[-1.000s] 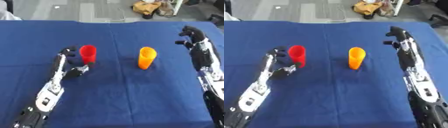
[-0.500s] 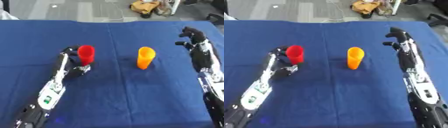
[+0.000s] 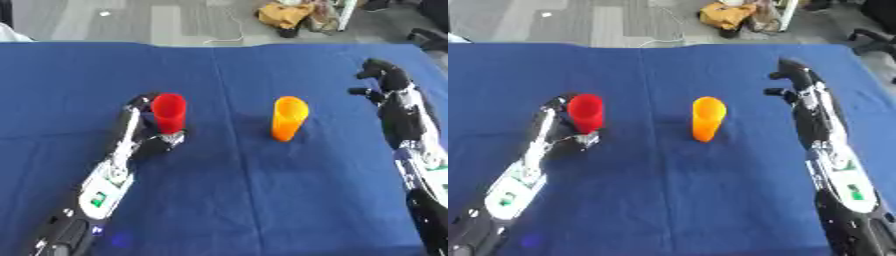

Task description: Pour the contents of one cup into another cup.

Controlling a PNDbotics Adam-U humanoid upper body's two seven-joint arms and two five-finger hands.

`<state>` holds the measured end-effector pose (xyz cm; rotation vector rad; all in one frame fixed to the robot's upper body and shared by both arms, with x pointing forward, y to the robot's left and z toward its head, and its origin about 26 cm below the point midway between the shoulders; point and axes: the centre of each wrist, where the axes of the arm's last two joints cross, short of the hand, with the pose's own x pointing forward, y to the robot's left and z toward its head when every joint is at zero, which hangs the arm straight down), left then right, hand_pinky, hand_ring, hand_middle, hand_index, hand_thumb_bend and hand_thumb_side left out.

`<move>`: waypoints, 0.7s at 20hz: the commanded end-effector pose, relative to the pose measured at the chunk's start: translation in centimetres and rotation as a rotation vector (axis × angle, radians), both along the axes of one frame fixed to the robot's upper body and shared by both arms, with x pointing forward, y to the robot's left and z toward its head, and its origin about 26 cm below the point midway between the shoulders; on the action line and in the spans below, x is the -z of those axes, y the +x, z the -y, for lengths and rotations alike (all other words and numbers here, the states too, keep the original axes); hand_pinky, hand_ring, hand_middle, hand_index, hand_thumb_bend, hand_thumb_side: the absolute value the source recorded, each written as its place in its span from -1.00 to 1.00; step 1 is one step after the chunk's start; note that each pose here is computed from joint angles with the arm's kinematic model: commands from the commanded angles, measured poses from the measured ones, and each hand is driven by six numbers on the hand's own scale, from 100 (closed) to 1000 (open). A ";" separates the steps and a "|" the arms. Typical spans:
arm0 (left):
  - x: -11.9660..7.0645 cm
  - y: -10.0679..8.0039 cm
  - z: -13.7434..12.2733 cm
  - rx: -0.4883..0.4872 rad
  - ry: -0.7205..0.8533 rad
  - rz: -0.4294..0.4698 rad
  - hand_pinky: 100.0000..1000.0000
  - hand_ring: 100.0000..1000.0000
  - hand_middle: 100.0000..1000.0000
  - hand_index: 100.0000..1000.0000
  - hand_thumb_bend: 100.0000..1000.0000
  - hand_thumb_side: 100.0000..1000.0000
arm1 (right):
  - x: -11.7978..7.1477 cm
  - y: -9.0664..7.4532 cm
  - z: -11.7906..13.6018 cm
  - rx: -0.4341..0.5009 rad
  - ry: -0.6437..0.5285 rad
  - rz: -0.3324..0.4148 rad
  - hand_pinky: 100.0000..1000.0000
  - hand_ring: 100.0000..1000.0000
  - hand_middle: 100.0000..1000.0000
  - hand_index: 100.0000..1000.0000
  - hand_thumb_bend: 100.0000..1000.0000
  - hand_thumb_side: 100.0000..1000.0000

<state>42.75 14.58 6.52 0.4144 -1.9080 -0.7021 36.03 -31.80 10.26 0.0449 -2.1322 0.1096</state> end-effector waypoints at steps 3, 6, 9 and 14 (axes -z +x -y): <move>-1.7 0.6 0.8 0.030 0.011 0.043 0.00 0.34 0.40 0.71 0.40 -0.22 | -1.3 0.3 0.0 -0.014 -0.011 0.040 0.23 0.98 0.11 0.57 0.24 0.36; -1.8 0.7 1.0 0.042 0.028 0.043 -0.12 0.20 0.28 0.68 0.29 -0.29 | -1.4 0.3 -0.1 -0.016 -0.010 0.042 0.23 0.98 0.11 0.57 0.24 0.36; -1.5 0.8 1.0 0.042 0.041 0.034 -0.22 0.13 0.22 0.66 0.12 -0.35 | -1.4 0.3 -0.1 -0.016 -0.010 0.041 0.23 0.98 0.11 0.57 0.24 0.36; -0.9 0.8 0.9 0.037 0.049 0.021 -0.28 0.10 0.19 0.65 0.03 -0.39 | -1.3 0.3 0.0 -0.014 -0.010 0.040 0.23 0.98 0.11 0.57 0.24 0.36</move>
